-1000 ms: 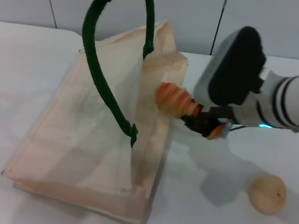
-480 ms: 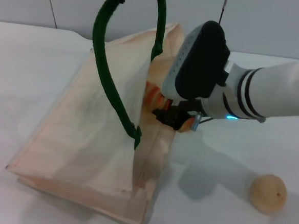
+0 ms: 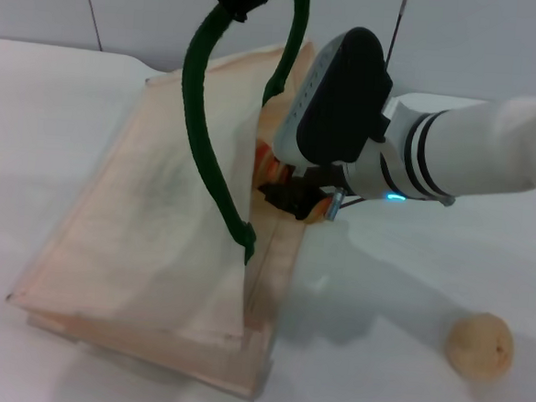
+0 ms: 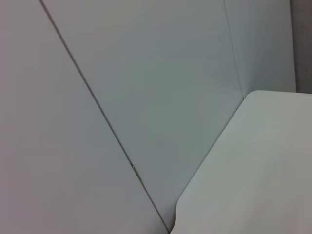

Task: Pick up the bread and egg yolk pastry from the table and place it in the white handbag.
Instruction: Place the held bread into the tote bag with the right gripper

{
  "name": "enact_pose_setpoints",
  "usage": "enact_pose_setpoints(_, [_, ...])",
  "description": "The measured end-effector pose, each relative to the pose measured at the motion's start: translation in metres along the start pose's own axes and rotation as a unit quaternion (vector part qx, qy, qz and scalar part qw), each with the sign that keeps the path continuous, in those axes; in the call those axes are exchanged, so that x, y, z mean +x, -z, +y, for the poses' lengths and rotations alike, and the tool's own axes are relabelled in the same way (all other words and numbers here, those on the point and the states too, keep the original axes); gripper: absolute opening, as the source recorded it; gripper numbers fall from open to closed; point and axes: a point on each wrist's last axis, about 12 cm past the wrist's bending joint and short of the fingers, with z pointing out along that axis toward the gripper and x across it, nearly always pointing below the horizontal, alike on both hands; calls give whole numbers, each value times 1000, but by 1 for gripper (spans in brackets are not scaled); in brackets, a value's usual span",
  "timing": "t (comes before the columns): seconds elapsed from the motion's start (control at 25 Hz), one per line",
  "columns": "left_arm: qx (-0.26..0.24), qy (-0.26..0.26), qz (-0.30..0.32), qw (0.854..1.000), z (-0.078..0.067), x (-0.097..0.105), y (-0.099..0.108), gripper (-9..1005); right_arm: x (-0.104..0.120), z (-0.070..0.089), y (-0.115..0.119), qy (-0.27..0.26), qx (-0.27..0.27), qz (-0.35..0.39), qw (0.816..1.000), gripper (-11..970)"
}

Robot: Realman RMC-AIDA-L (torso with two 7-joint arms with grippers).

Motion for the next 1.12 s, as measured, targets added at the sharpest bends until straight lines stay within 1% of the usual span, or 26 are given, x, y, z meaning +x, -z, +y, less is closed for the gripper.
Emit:
enact_pose_setpoints(0.12, [1, -2, -1, 1000, -1, -1, -1, 110, -5, -4, 1, 3, 5, -4, 1000, 357])
enact_pose_setpoints(0.36, [9, -11, -1, 1000, -6, -5, -4, 107, -15, -17, 7, 5, 22, -13, 1000, 356])
enact_pose_setpoints(0.56, [15, -20, -7, 1000, -10, -12, -6, 106, -8, -17, 0, 5, 19, 6, 1000, 344])
enact_pose_setpoints(0.84, [23, -24, -10, 999, -16, -15, -9, 106, 0, -17, -7, 3, 21, 16, 1000, 338])
enact_pose_setpoints(1.12, [29, -27, -12, 999, -20, -17, -11, 106, 0, -18, -10, 4, 22, 20, 1000, 325])
